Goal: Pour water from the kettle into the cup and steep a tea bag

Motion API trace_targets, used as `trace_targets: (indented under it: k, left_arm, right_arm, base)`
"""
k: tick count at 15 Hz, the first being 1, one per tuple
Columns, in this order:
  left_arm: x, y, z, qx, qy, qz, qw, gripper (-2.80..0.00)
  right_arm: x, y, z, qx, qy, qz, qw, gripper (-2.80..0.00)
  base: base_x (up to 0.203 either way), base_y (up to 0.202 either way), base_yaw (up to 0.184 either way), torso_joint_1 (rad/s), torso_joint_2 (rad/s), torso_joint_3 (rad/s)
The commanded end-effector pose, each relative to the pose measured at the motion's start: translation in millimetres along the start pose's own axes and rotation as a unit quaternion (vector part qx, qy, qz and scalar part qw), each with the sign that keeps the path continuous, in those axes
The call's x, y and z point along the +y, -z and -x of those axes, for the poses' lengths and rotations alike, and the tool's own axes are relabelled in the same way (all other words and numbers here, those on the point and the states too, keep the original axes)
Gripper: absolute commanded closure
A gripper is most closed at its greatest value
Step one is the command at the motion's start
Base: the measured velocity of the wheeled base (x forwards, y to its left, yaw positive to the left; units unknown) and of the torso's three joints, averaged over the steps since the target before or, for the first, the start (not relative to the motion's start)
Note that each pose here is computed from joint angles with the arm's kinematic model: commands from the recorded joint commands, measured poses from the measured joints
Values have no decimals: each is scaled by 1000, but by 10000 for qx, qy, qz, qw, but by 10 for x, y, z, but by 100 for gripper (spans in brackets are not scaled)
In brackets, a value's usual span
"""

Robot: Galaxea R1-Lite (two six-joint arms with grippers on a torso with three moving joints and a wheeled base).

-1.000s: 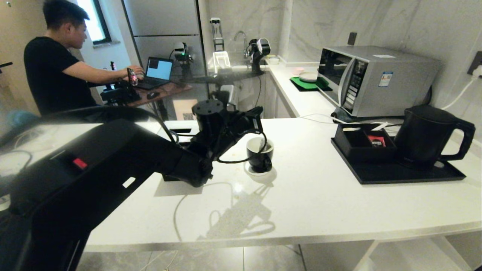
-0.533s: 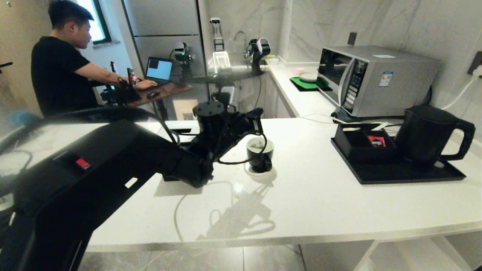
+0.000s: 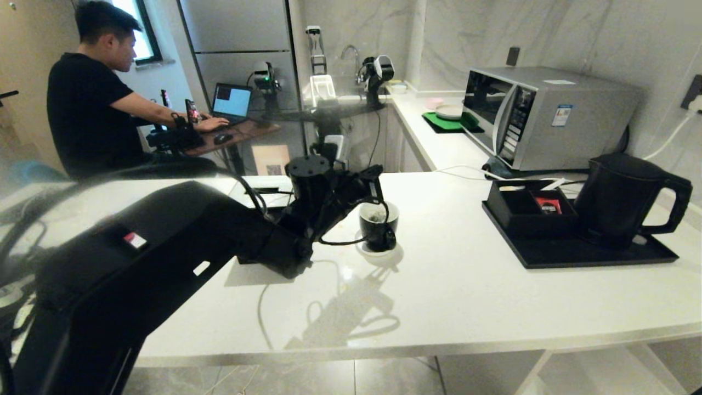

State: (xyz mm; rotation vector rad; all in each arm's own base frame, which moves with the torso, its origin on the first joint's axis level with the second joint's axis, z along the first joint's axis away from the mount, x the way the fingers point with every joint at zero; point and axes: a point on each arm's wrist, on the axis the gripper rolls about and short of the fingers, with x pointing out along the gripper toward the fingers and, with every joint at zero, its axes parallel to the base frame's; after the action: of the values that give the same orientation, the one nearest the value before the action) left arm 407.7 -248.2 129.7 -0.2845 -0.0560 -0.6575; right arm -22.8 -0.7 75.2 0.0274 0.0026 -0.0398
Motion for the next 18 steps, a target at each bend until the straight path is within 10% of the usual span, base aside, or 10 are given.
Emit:
trace_targets:
  k: [1,9,18]
  left_arm:
    - [34,107,-13,74,-39,7,10000,0]
    - [128,481,53,342,-116,-53,9993,0]
    - [80,296,33,123,-50,-73,9999,0]
  right_arm:
    - [0,0,-1,7,1,-1,10000,0]
    - [0,0,-1,7,-3,-1,10000,0]
    - [0,0,-1,7,-6,-1,10000,0]
  base:
    - [0,0,0,0,0,0]
    - [0,0,0,0,0,0]
    - [0,0,0,0,0,0]
